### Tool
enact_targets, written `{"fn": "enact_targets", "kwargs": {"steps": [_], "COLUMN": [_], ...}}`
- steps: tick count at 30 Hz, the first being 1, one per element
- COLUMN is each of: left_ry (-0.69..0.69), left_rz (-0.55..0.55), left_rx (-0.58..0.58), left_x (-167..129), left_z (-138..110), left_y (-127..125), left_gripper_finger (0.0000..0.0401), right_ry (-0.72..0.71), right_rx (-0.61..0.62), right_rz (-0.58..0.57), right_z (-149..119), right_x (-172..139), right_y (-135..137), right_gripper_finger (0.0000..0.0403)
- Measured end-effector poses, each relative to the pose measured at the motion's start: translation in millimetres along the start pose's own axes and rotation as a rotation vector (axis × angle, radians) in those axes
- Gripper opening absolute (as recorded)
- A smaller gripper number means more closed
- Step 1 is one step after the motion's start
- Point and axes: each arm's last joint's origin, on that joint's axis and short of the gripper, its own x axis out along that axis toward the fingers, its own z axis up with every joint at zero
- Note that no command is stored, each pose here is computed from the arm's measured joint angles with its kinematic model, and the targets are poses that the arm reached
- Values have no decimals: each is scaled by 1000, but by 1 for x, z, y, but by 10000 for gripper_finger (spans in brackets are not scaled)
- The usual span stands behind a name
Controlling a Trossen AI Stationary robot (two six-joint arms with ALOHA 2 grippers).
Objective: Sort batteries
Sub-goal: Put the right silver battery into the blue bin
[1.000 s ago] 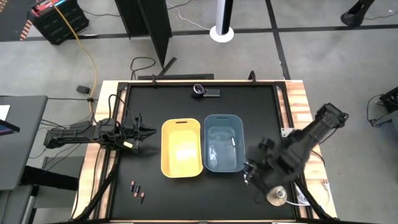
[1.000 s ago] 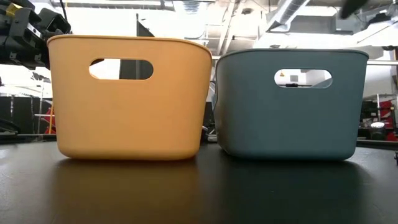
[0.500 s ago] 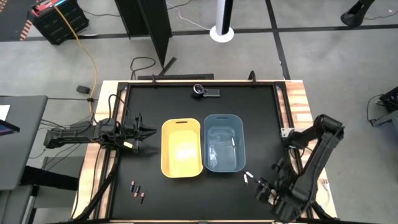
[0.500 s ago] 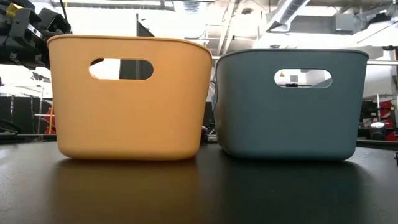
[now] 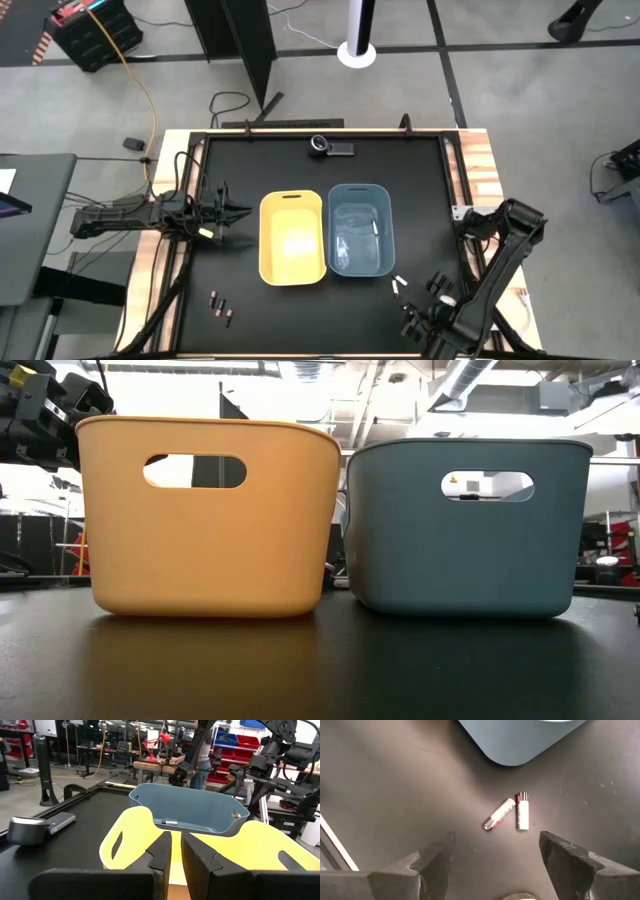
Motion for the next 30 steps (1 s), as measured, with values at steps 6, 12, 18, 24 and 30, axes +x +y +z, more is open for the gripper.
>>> {"fn": "enact_targets", "kwargs": {"steps": [6, 12, 18, 24, 30], "left_ry": [-6, -15, -18, -21, -21], "left_rz": [0, 1, 1, 1, 0], "left_rx": [10, 10, 9, 8, 7], "left_x": [0, 0, 0, 0, 0], "left_z": [1, 1, 2, 2, 2], "left_y": [0, 0, 0, 0, 0], "left_gripper_finger": [39, 39, 39, 39, 39], "right_ry": [47, 77, 99, 142, 154], "right_rx": [-10, -39, -99, -125, -136], "right_rz": [-30, -25, -38, 10, 29], "right_z": [-8, -12, -5, 2, 5], "right_x": [15, 43, 62, 75, 86], "right_y": [-5, -8, -22, -41, -57], "right_gripper_finger": [301, 301, 301, 301, 301]}}
